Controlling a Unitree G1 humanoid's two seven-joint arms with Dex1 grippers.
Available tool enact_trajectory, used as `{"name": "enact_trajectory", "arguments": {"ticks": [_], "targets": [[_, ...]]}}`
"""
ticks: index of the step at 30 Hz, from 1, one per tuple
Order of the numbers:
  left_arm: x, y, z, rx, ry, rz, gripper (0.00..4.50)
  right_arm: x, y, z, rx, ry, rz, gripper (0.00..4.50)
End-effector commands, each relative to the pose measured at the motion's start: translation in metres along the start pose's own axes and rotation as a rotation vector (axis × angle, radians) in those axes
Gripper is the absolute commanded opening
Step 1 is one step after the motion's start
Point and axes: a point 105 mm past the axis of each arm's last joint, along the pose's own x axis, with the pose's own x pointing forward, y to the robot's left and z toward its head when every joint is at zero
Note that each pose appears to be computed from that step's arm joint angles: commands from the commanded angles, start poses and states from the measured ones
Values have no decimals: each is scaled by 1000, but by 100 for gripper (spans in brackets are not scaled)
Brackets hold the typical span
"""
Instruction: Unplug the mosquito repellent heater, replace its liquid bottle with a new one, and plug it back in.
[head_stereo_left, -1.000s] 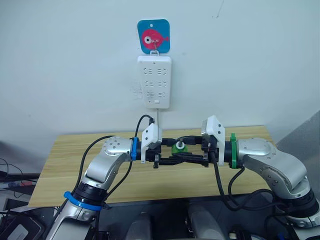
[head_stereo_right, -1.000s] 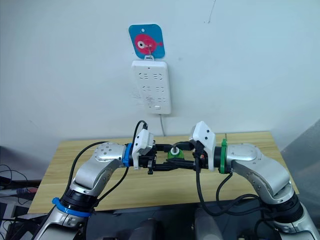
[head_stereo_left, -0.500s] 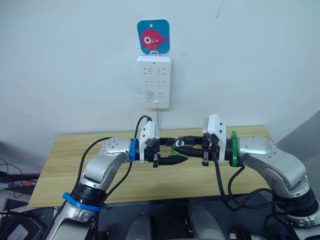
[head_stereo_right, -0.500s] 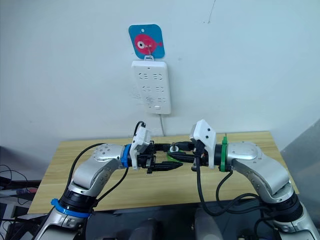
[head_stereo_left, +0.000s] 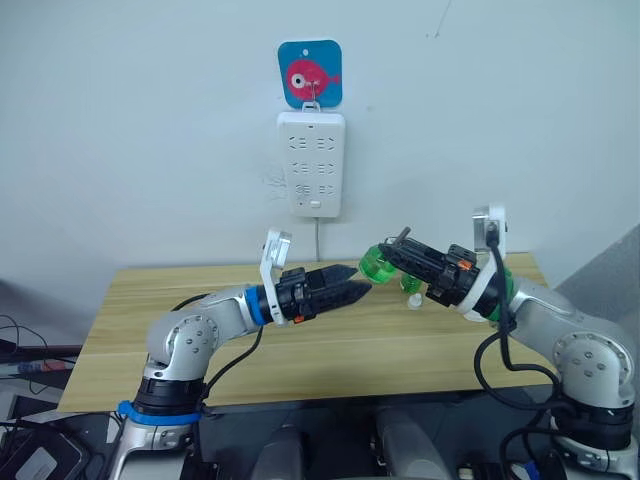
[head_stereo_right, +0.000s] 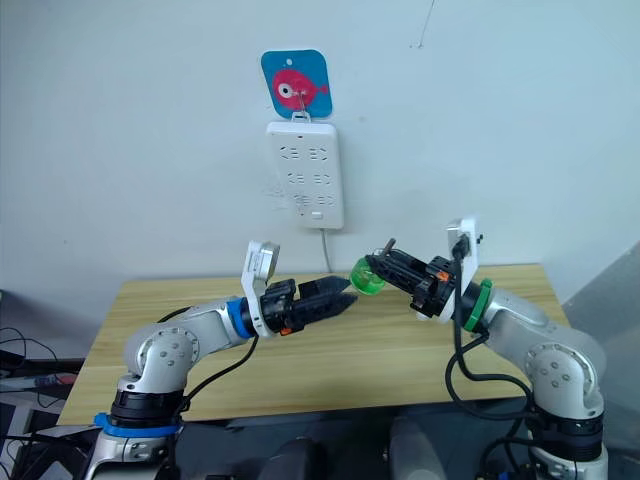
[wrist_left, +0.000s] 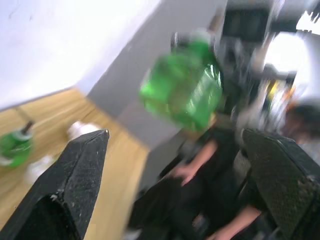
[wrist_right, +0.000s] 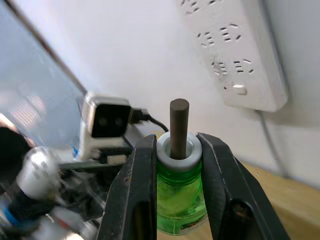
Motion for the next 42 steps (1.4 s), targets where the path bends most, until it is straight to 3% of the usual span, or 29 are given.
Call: {"name": "enact_trajectory", "arguments": {"ticks": [1, 19, 22, 27, 37, 42], "targets": [[10, -17, 20, -38, -89, -52, 450, 2, 13, 14, 129, -112, 21, 81], [23, -28, 28, -166, -205, -74, 450, 15, 27, 18, 304, -167, 17, 81], [22, -28, 28, -178, -208, -78, 392, 16, 28, 18, 308, -167, 17, 81], [21, -29, 26, -197, -197, -90, 248, 17, 28, 18, 318, -178, 18, 81], [17, -28, 23, -219, -198, -87, 238, 19, 31, 19, 338, -187, 26, 81], [15, -25, 24, -210, -200, -71, 237, 11, 20, 25, 311, -217, -46, 248]]}}
